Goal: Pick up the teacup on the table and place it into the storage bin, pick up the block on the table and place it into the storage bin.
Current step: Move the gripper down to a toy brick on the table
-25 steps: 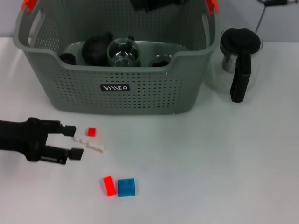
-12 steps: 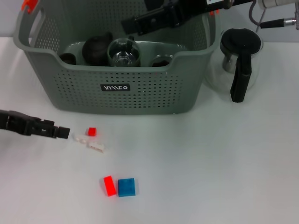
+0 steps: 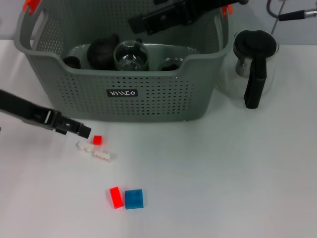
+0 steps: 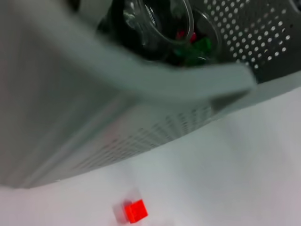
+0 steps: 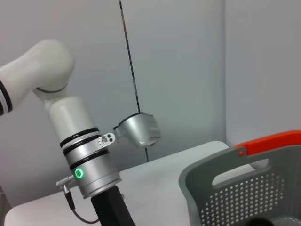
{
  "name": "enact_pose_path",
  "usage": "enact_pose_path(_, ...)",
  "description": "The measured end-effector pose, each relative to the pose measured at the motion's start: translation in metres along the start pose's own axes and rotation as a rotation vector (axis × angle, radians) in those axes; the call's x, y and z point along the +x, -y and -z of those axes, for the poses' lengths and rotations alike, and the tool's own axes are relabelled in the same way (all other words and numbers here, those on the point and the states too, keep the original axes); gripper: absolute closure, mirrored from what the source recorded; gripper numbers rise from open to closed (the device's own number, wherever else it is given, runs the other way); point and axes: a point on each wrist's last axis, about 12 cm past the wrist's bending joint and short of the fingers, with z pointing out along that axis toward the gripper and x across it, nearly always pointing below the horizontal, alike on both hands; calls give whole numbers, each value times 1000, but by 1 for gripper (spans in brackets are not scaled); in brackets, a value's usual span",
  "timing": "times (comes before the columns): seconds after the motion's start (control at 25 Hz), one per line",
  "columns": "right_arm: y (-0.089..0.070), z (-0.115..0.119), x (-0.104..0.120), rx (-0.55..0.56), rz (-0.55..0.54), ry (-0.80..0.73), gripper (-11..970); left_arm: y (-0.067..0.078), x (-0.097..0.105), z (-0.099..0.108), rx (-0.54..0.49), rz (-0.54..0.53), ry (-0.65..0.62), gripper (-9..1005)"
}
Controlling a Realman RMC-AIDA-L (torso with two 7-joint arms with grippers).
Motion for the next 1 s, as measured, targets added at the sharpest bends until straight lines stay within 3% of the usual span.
enact_pose_path(0.24,5,8,0,18,6,-8,32,23,-24,-13,-137,-20,-64,120)
enact_pose_path(0.4,5,9,2,17,20,-17,32,32,-28,-22,-176,-33,-80,120)
enact_pose_path(0.72,6,10,2,19,46,-16,32,30,-16,-15,-220,-44,-57,120)
enact_pose_path(1.0,7,10,3,21,50,-11,32,40,-1,-18,-210,-220,-42,121)
